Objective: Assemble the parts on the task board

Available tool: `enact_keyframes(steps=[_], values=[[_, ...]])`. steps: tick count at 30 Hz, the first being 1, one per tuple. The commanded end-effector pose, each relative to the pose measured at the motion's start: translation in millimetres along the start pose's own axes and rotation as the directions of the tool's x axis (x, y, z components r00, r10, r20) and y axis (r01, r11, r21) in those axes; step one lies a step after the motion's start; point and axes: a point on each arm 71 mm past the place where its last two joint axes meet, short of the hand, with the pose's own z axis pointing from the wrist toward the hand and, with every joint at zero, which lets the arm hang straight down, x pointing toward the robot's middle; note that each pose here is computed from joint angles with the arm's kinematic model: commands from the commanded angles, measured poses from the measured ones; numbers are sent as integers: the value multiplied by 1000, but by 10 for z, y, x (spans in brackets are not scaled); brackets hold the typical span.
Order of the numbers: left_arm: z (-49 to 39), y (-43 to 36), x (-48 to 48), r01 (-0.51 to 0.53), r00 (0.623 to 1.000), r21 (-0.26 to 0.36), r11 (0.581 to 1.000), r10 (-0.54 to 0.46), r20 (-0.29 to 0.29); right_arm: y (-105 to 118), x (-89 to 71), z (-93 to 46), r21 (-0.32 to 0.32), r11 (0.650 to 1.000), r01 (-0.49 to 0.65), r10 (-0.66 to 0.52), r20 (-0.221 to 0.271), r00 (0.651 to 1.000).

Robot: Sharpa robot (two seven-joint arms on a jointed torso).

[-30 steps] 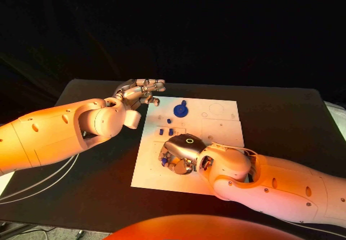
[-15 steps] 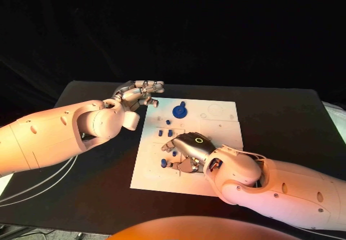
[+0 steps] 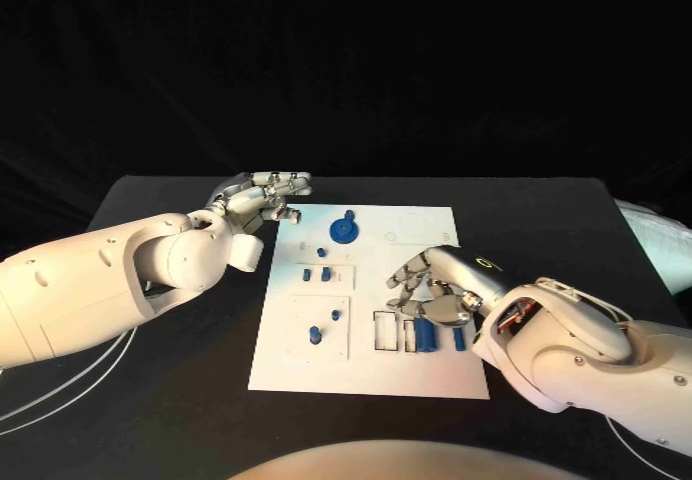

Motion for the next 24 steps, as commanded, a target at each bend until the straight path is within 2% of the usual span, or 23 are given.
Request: enact_keyframes(steps=[1,5,9,14,24], values=[[0,10,48,5,1000,2,1000,-5,-26,-192,51,-88,183,982,-41,62,-108,992],[-30,47,58,10,999,-6,1000,-10,-31,-374,63,-222,277,961,5,33,-135,990],[-54,86,50,13,1000,-14,1000,-13,-29,-451,94,-279,315,949,32,18,-156,988],[-61,107,55,15,999,-17,1000,-16,-30,-490,173,-293,333,941,52,12,-189,982],[-66,118,49,16,999,-20,1000,-17,-29,-465,302,-234,329,943,52,20,-213,977]])
